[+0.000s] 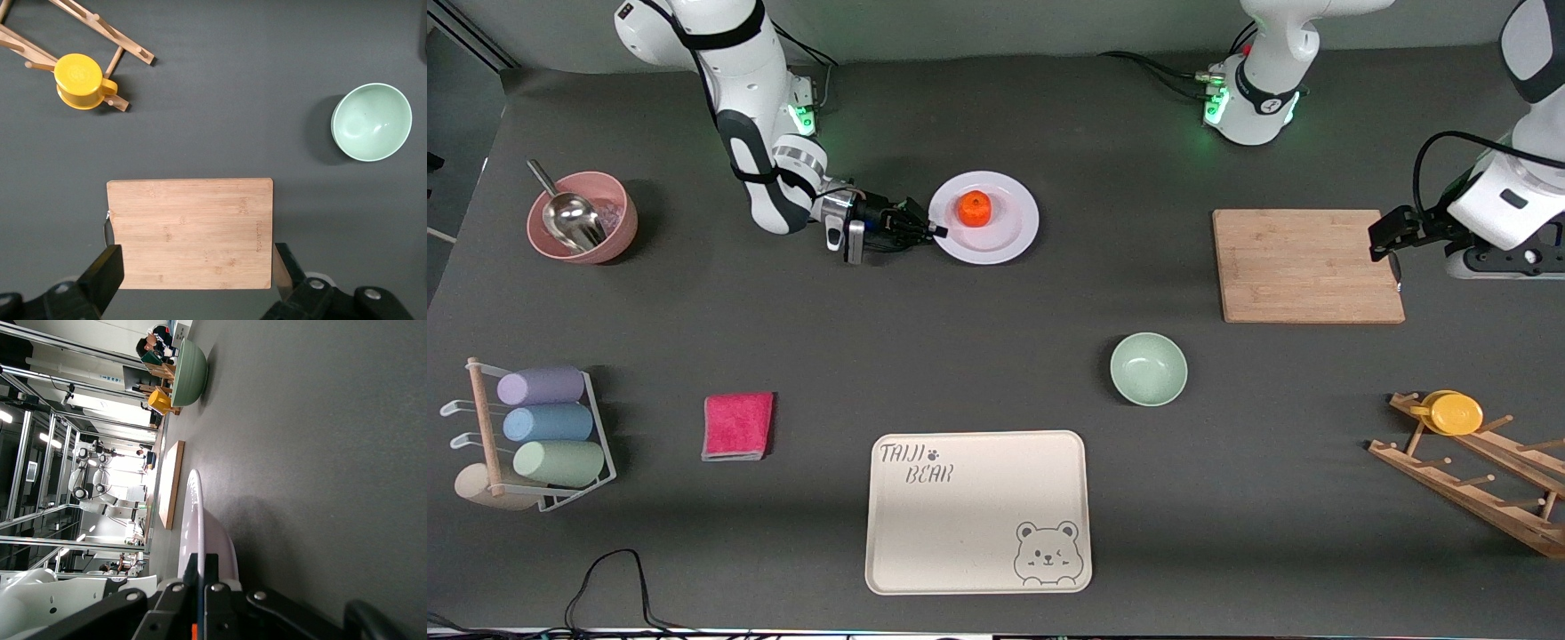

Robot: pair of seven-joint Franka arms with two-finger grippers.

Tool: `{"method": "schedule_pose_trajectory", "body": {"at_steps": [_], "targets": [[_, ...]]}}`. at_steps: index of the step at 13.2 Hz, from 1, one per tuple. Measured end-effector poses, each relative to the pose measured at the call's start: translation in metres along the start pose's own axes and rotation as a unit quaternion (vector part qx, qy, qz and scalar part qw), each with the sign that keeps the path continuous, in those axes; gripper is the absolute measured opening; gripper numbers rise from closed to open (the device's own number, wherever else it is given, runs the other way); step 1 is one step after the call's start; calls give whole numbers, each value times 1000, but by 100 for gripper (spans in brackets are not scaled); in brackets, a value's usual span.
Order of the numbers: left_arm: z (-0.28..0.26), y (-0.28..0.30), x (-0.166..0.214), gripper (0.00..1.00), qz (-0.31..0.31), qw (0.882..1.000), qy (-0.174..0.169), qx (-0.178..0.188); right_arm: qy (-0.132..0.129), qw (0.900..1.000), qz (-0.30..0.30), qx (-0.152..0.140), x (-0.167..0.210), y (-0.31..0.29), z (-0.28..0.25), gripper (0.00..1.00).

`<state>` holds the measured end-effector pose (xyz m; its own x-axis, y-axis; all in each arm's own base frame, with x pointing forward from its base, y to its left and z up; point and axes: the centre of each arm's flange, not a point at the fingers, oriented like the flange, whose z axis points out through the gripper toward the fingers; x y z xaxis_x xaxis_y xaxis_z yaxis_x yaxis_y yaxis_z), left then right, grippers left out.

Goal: Place orange and plate with both arms
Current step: 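Grip the rim of the white plate with the right gripper, then carry the plate with the orange over the cream tray with the right gripper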

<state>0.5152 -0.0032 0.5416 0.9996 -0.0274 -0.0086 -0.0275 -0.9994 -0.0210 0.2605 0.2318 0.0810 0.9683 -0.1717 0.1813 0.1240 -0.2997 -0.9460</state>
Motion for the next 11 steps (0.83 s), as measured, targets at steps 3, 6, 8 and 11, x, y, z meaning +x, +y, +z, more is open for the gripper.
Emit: {"method": "schedule_pose_trajectory", "body": {"at_steps": [3, 6, 8, 11], "targets": [[0, 2, -1, 100, 2, 1000, -5, 0, 5, 999, 32, 22, -5, 5, 2, 4], [0, 2, -1, 100, 2, 1000, -6, 0, 5, 994, 102, 47, -3, 1, 8, 4], [-1, 2, -1, 100, 2, 1000, -5, 0, 8, 990, 127, 64, 9, -6, 17, 4], [-1, 2, -1, 100, 2, 1000, -5, 0, 27, 984, 150, 94, 53, -20, 33, 4]]}}
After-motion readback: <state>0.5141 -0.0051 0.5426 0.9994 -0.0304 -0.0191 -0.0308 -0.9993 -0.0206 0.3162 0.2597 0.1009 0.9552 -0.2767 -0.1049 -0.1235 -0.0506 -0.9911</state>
